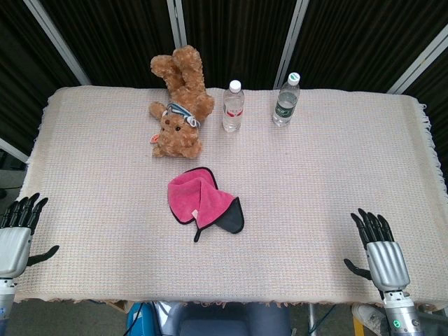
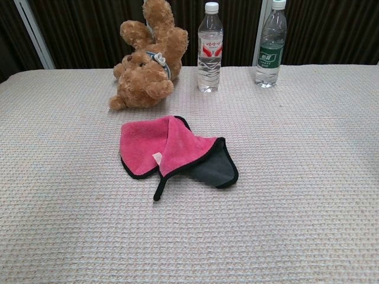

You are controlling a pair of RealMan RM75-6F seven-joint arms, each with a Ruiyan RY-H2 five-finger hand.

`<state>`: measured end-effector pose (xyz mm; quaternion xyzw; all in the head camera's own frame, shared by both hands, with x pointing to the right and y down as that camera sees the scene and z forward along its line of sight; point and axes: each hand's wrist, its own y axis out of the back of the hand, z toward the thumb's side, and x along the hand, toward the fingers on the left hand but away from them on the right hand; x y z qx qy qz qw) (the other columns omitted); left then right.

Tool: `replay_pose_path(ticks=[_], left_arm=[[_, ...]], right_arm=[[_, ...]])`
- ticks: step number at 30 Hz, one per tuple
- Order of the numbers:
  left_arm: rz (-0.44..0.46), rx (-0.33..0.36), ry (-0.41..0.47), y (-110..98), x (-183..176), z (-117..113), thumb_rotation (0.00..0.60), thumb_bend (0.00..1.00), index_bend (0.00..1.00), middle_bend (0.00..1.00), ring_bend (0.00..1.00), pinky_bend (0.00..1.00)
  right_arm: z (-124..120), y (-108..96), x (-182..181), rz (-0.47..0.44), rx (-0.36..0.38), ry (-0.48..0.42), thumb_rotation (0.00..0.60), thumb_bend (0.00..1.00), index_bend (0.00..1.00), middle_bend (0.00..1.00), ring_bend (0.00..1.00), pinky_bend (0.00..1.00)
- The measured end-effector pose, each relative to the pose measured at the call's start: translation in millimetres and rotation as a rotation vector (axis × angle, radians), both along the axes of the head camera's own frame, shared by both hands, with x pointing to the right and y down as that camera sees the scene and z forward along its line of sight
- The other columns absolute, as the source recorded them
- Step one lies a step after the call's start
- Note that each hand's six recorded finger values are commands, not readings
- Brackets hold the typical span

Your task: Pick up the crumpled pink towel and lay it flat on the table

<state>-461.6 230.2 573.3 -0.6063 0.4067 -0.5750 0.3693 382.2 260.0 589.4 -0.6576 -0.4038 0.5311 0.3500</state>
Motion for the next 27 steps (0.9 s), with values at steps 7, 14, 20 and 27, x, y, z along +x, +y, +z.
replay_pose_path(ticks=[7, 14, 20, 27], left_arm=[[-0.007, 0.005, 0.001, -1.0, -2.2, -1.8, 0.6, 0.0, 0.0, 0.0, 0.0, 0.0], [0.003, 0.007, 0.001, -1.6, 1.1, -1.4, 0.6, 0.0, 0.0, 0.0, 0.0, 0.0], [0.006, 0.008, -0.011, -1.6, 1.9, -0.4, 0.6, 0.0, 0.0, 0.0, 0.0, 0.0], [0.005, 0.002, -0.025, -0.8, 0.3, 2.7, 0.6, 0.0, 0.0, 0.0, 0.0, 0.0]], right_arm=[[1.1, -4.0, -7.7, -0.029, 0.017, -0.02, 0.6, 0.17, 0.0, 0.0, 0.0, 0.0], [1.4, -22.8, -34.4, -0.107, 0.055, -0.114, 0.6, 0.17, 0.03, 0.0, 0.0, 0.0], [13.5, -35.3, -71.8, -0.205, 0.026, -0.172, 0.6, 0.17, 0.03, 0.0, 0.0, 0.0], [30.9, -40.6, -132.7, -0.299, -0.031, -0.23, 0.6, 0.17, 0.0, 0.0, 0.0, 0.0]])
